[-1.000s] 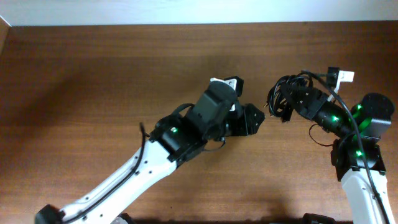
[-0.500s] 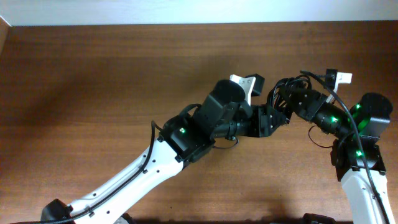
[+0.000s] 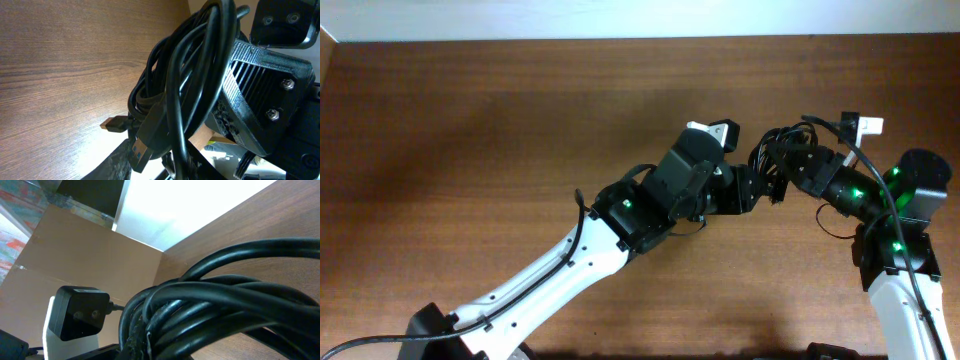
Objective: Untangle cables
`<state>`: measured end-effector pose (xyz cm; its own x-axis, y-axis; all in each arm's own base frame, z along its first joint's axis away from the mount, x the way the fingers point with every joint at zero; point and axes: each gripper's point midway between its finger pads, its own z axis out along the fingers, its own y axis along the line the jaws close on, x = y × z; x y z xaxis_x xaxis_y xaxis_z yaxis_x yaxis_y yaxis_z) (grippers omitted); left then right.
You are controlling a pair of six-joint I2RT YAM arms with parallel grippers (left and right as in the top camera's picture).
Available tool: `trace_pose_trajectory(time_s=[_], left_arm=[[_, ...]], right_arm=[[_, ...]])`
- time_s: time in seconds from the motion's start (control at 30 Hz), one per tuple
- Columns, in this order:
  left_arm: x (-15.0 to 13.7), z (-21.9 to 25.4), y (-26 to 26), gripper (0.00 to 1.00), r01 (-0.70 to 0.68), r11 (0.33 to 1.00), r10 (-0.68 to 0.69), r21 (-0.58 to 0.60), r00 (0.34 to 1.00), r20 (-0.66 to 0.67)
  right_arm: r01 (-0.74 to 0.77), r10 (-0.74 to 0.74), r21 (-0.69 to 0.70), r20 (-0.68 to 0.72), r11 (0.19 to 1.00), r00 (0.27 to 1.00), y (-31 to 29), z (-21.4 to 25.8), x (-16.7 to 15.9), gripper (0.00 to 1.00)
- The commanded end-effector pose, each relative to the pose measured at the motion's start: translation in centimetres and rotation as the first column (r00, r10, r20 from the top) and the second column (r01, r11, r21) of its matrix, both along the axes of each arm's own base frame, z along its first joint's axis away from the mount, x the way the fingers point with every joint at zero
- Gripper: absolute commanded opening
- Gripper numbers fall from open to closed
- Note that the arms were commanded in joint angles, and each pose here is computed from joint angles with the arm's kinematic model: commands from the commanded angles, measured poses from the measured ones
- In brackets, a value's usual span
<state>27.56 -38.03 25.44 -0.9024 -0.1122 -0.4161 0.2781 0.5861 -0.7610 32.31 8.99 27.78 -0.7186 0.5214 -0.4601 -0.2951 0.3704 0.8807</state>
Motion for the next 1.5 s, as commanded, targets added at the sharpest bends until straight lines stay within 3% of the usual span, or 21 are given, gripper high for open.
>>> trace_pose_trajectory(time_s=[0.0,0.07,0.17,0.23,0.37,0.4,0.43,0.53,0.6,0.7,0.83,0.93,1.07,1.13,1.23,1.33,1.43,1.47], left_arm=[[0.2,0.0,-0.2,0.28,0.002,1.0,-0.002,0.003,1.0,0.015],[0.1,-0.2,-0.1,0.23,0.002,1.0,-0.002,0.012,1.0,0.007],[-0.2,-1.0,0.3,0.03,0.002,0.999,-0.002,0.042,1.0,-0.02],[-0.9,-1.4,0.3,0.08,0.029,0.998,-0.026,0.048,0.998,-0.05],[-1.9,-1.2,-0.1,0.06,0.082,0.996,-0.08,0.022,0.994,-0.077],[-2.2,-1.1,-0.2,0.2,0.096,0.995,-0.095,0.014,0.992,-0.084],[-2.2,-1.1,-0.2,0.24,0.096,0.995,-0.095,0.014,0.992,-0.084],[-2.2,-1.1,-0.2,0.28,0.096,0.995,-0.095,0.014,0.992,-0.083],[-2.2,-1.1,-0.2,0.27,0.096,0.995,-0.095,0.014,0.992,-0.083],[-2.1,-1.1,-0.2,0.12,0.095,0.995,-0.093,0.014,0.992,-0.083],[-1.7,-1.2,0.1,0.0,0.079,0.997,-0.077,0.019,0.994,-0.079],[-1.0,-1.2,0.5,0.0,0.055,0.998,-0.053,0.026,0.996,-0.074],[-3.6,-0.1,0.6,0.0,0.168,0.986,-0.169,-0.016,0.979,-0.116],[-3.7,0.6,2.7,0.0,0.133,0.991,-0.132,0.001,0.982,-0.135],[-1.4,1.0,8.3,0.0,-0.073,0.991,0.084,0.112,0.991,-0.104],[0.5,-0.2,13.4,0.0,-0.273,0.924,0.293,0.268,0.955,-0.035],[1.1,-0.7,14.8,0.0,-0.33,0.889,0.349,0.319,0.937,-0.003],[0.9,-0.7,14.7,0.08,-0.319,0.894,0.34,0.313,0.94,-0.012]], right_arm=[[-0.019,0.019,-0.007,0.032,1.0,0.999,0.1,0.7,-0.2,0.04],[-0.019,0.019,-0.007,0.032,1.0,0.999,0.1,0.7,-0.2,0.04],[-0.014,0.015,-0.008,0.032,1.0,0.999,0.1,0.7,-0.2,0.04],[-0.015,0.015,-0.008,0.032,1.0,0.999,0.1,0.7,-0.2,0.04],[-0.014,0.015,-0.008,0.03,1.0,0.999,0.1,0.6,-0.1,0.04],[-0.014,0.015,-0.007,0.026,1.0,1.0,0.1,0.5,-0.1,0.04],[-0.014,0.015,-0.007,0.025,1.0,1.0,0.1,0.5,-0.1,0.04],[-0.015,0.015,-0.007,0.025,1.0,1.0,0.1,0.5,-0.1,0.04],[-0.015,0.015,-0.007,0.025,1.0,1.0,0.1,0.5,-0.1,0.04],[-0.015,0.015,-0.007,0.025,1.0,1.0,0.1,0.5,-0.1,0.04],[-0.016,0.016,-0.006,0.024,1.0,1.0,0.1,0.5,-0.1,0.04],[-0.018,0.018,-0.006,0.025,1.0,1.0,0.1,0.5,-0.1,0.04],[0.027,-0.026,-0.018,0.026,0.999,0.999,-0.4,0.3,0.5,0.04],[0.029,-0.028,-0.035,0.045,0.999,0.999,-0.5,0.3,0.5,0.04],[0.031,-0.029,-0.036,0.045,0.999,0.999,-0.5,0.3,0.6,0.04],[0.031,-0.029,-0.035,0.045,0.999,0.999,-0.5,0.3,0.6,0.04],[0.031,-0.029,-0.036,0.045,0.999,0.999,-0.5,0.3,0.6,0.04],[0.031,-0.029,-0.036,0.045,0.999,0.999,-0.5,0.3,0.6,0.04]])
